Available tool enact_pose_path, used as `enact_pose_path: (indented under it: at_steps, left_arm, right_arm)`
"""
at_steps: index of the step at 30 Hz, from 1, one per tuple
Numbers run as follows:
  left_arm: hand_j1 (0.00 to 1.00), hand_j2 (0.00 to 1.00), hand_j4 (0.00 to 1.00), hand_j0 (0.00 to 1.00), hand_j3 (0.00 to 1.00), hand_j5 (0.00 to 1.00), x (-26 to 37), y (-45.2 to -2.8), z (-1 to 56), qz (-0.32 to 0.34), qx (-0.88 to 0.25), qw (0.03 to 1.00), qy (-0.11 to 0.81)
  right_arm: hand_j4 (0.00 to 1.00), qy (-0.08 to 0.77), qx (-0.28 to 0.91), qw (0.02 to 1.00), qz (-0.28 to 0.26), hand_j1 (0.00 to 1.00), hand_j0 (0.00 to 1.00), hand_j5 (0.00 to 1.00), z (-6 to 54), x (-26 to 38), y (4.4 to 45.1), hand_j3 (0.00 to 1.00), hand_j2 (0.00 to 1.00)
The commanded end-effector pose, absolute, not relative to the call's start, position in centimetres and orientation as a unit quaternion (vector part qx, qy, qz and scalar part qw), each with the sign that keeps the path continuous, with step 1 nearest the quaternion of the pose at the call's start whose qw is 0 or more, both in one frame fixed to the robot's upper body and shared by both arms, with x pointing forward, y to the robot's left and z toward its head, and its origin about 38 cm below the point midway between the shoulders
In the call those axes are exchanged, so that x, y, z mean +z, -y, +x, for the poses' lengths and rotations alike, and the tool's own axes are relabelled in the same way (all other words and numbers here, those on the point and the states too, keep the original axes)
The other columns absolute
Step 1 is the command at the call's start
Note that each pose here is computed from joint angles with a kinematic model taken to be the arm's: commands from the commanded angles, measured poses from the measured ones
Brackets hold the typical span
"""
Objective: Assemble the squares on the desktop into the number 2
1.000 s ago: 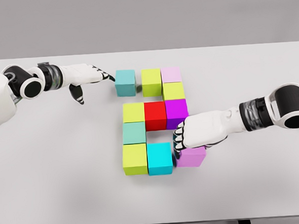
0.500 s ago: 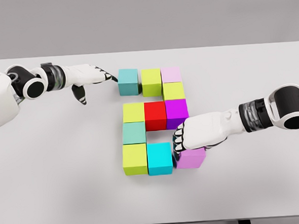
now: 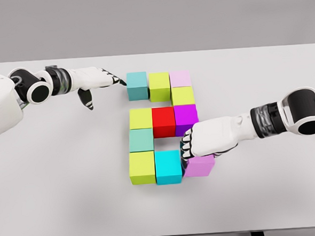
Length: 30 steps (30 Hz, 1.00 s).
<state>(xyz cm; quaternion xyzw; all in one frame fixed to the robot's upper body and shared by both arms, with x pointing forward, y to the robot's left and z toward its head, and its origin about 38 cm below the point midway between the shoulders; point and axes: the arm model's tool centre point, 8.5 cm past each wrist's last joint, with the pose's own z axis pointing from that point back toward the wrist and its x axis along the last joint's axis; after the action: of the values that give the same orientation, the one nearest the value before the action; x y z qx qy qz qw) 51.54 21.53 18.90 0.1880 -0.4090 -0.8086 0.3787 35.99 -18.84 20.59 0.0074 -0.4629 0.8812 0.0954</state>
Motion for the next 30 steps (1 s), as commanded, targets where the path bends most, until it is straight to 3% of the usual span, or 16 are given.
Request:
enact_pose_path:
  at_steps: [1,13,14,15,30]
  left_arm:
    - [1.00,1.00,1.00,1.00,1.00,1.00,18.8,-22.3,52.0,0.195,-0.804,0.391,0.404]
    - [1.00,1.00,1.00,1.00,1.00,1.00,17.9,-21.2,53.4,0.198,-0.798,0.406,0.399]
    - [1.00,1.00,1.00,1.00,1.00,1.00,17.9,-20.8,53.4,0.197,-0.799,0.403,0.400]
    - [1.00,1.00,1.00,1.00,1.00,1.00,17.9,-20.4,53.4,0.194,-0.800,0.401,0.402]
    - [1.00,1.00,1.00,1.00,1.00,1.00,17.9,-20.4,53.4,0.195,-0.801,0.399,0.402]
  right_arm:
    - [0.64,0.466,0.880,0.097,0.010,0.64,0.64,0.64,36.0,20.6,18.7,0.64,0.64]
    - [0.69,0.467,0.879,0.098,0.011,0.69,0.69,0.69,36.0,20.7,18.7,0.69,0.69]
    - [0.89,0.467,0.879,0.097,0.011,0.89,0.89,0.89,36.0,20.7,18.6,0.89,0.89]
    - [1.00,0.467,0.879,0.097,0.011,1.00,1.00,1.00,36.0,20.7,18.6,1.00,1.00]
    - [1.00,0.484,0.869,0.106,0.001,1.00,1.00,1.00,36.6,22.2,19.3,1.00,1.00]
